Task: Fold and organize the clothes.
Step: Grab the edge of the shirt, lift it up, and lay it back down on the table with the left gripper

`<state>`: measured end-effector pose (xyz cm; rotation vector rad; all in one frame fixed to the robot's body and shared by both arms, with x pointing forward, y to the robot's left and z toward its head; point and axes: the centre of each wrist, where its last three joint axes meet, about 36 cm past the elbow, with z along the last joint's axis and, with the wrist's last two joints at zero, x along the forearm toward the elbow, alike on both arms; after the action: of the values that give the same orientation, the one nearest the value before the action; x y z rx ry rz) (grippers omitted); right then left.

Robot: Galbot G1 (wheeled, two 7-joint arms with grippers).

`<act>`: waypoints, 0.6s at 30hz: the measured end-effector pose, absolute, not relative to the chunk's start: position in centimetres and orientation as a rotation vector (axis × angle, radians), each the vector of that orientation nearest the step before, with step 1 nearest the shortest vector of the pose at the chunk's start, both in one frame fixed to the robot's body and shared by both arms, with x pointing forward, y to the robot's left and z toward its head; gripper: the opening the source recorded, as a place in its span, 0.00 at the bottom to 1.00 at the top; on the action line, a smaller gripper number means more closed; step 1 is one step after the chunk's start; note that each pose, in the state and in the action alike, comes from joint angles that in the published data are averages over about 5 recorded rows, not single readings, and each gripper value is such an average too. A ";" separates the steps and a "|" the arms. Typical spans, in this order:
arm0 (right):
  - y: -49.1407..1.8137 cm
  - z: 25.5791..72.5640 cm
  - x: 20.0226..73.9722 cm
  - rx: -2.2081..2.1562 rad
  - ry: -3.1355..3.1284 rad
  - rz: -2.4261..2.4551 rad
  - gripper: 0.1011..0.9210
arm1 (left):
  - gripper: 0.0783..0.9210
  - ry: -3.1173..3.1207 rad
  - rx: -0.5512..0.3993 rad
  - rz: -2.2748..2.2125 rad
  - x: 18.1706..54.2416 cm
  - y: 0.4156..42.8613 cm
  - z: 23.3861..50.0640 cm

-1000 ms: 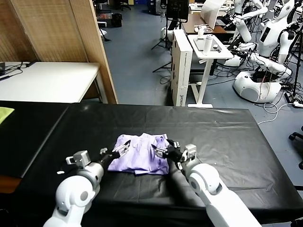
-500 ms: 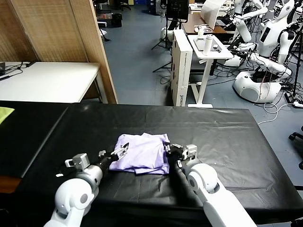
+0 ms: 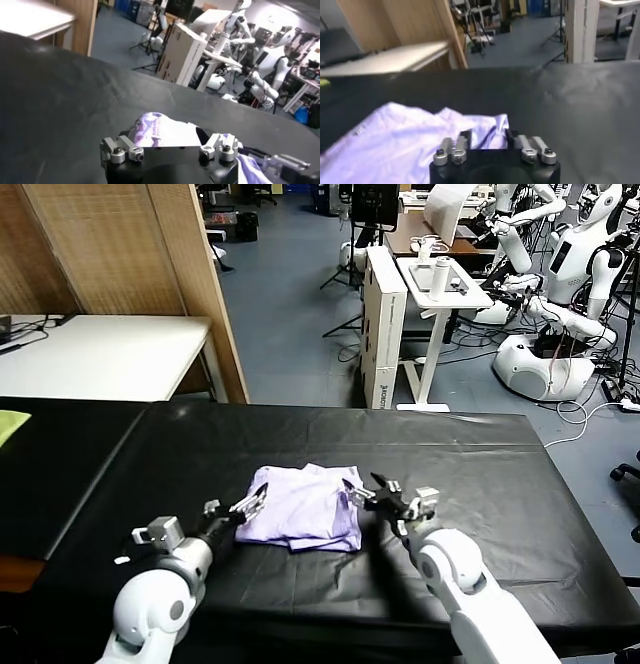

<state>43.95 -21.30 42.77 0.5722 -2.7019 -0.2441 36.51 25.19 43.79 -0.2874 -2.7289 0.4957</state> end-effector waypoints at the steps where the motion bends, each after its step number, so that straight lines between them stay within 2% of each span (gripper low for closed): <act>1: -21.6 43.1 43.7 0.573 -2.708 -0.248 0.98 | 0.98 -2.736 -0.288 0.513 36.5 25.3 43.5; 18: -23.6 46.4 40.0 0.591 -2.760 -0.233 0.98 | 0.98 -2.650 -0.228 0.924 38.5 27.6 38.2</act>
<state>39.97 -23.57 46.40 0.5910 -2.7597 -0.2328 38.53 27.58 38.20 -0.2283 -2.6501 0.9241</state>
